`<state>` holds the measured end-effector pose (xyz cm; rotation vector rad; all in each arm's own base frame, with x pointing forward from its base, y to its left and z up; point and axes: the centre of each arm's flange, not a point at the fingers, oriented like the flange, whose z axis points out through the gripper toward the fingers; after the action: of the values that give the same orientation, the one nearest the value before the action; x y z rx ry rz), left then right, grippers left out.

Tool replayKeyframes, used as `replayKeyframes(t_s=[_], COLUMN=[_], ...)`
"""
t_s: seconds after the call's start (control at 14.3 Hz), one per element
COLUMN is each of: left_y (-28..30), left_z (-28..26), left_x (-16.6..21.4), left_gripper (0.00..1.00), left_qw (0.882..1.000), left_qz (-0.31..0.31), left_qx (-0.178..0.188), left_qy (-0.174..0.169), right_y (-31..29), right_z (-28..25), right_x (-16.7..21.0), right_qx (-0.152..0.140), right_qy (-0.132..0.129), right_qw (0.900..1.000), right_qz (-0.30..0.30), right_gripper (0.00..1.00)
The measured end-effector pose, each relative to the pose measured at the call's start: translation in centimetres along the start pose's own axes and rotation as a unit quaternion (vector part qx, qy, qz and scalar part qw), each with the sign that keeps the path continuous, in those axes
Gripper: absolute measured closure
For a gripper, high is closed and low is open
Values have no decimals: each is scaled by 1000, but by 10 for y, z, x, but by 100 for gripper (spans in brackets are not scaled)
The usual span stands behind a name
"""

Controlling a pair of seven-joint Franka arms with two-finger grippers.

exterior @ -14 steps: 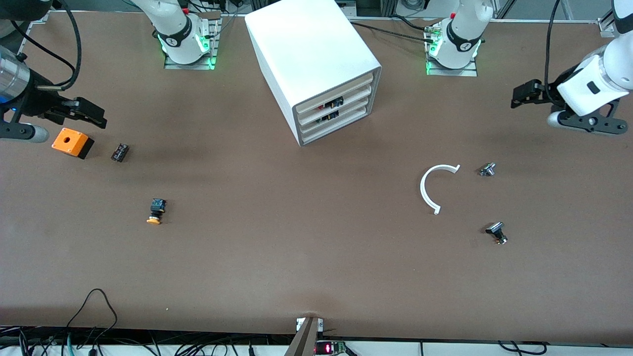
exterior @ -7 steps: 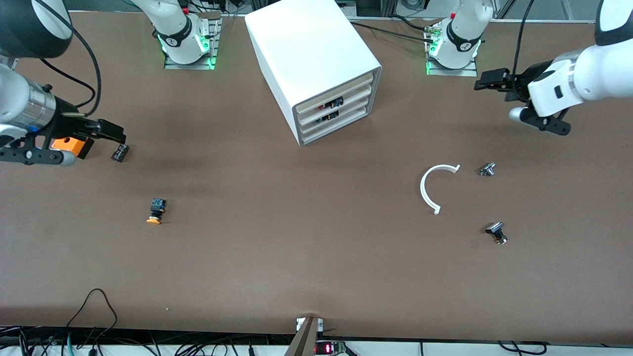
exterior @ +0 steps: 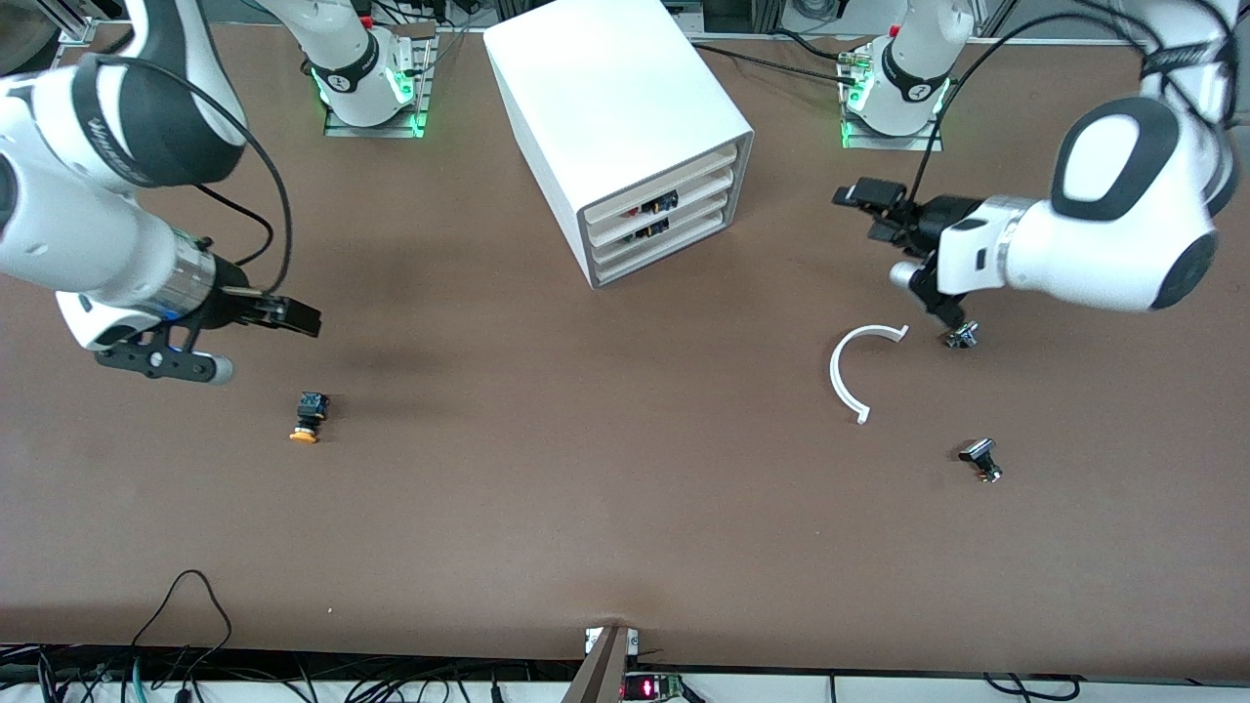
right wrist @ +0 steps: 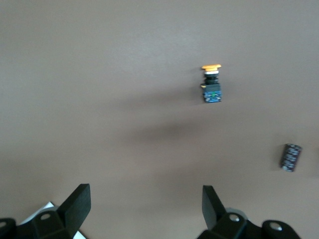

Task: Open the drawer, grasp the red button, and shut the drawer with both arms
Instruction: 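Reach the left gripper to the drawer handle while the right gripper advances, then pull the drawer open with the left gripper while the right gripper approaches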

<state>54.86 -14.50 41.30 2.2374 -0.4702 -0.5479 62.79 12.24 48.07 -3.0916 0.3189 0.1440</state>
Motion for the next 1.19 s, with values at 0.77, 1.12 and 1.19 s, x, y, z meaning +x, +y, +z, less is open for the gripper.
replayKeyframes(t_s=[0.77, 1.12, 1.19], left_y=[-86, -90, -89], left_z=[183, 249, 257], left_x=[9, 12, 12], left_gripper=[38, 44, 49], left_qw=[973, 958, 956], left_qz=[121, 140, 142], left_qx=[-167, -230, -236], left_qy=[105, 102, 99], right_y=[-106, -148, -154], right_z=[22, 16, 15], right_x=[6, 0, 0], right_qx=[18, 33, 36], right_qy=[14, 25, 27], right_qw=[993, 986, 985], right_qz=[119, 159, 166], right_gripper=[1, 1, 1])
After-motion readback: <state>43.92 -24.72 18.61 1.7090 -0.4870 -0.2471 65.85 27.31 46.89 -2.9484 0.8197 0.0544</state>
